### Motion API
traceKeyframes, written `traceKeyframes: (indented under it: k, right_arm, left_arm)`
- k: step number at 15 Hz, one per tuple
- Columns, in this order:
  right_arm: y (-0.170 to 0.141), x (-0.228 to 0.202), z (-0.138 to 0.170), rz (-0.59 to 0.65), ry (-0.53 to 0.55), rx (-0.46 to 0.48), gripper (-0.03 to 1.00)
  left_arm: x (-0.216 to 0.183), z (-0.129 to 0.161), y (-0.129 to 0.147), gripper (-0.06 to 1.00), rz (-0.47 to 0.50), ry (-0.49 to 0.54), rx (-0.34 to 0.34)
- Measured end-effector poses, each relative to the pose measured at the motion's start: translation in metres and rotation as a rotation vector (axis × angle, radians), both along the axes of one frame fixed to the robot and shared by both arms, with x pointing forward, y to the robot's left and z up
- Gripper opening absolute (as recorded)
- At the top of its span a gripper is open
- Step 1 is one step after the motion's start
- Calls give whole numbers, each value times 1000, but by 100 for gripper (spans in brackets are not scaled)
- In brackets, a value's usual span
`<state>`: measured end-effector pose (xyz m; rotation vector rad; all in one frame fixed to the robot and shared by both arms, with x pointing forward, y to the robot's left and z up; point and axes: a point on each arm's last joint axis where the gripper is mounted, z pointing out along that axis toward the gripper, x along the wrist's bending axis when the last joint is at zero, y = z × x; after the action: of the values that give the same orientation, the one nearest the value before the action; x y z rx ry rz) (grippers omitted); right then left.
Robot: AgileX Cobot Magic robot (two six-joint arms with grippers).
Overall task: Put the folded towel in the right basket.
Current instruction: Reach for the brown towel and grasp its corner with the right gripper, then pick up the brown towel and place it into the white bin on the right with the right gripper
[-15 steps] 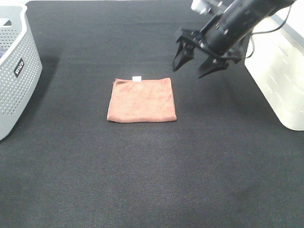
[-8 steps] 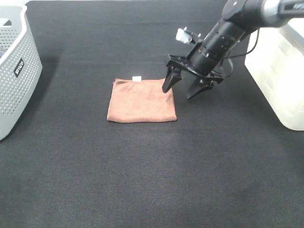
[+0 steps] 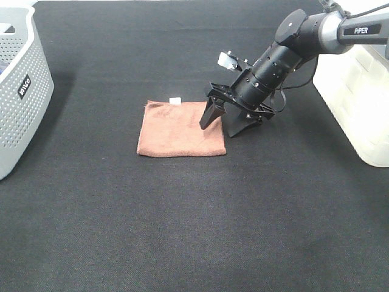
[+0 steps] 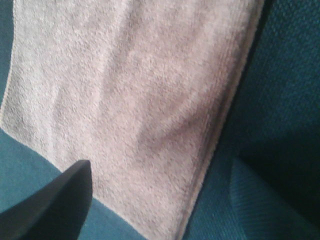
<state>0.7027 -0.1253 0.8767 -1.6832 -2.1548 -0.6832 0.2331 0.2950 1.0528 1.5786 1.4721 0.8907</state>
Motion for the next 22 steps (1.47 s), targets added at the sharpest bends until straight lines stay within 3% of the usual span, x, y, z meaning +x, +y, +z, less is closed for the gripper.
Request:
traceKeyframes:
  k: [6,8,13,14,19,22]
  right_arm:
    - [8,4,-8,-25,0,99,65]
    - [10,4,-13,-38,11,129,54]
    - [11,5,-15,-35,0,152,5]
    - [11,5,-15,-35,0,152,0]
    - [11,5,8,-19,-41,154,0]
    - [9,1,58,24,-127,153,0]
  left_arm:
    - [0,0,0,88,0,0,0]
    - [0,0,0,88,0,0,0]
    - [0,0,0,88,0,0,0]
    - [0,0,0,88,0,0,0]
    - [0,0,0,88,0,0,0]
    - [0,0,0,88,0,0,0]
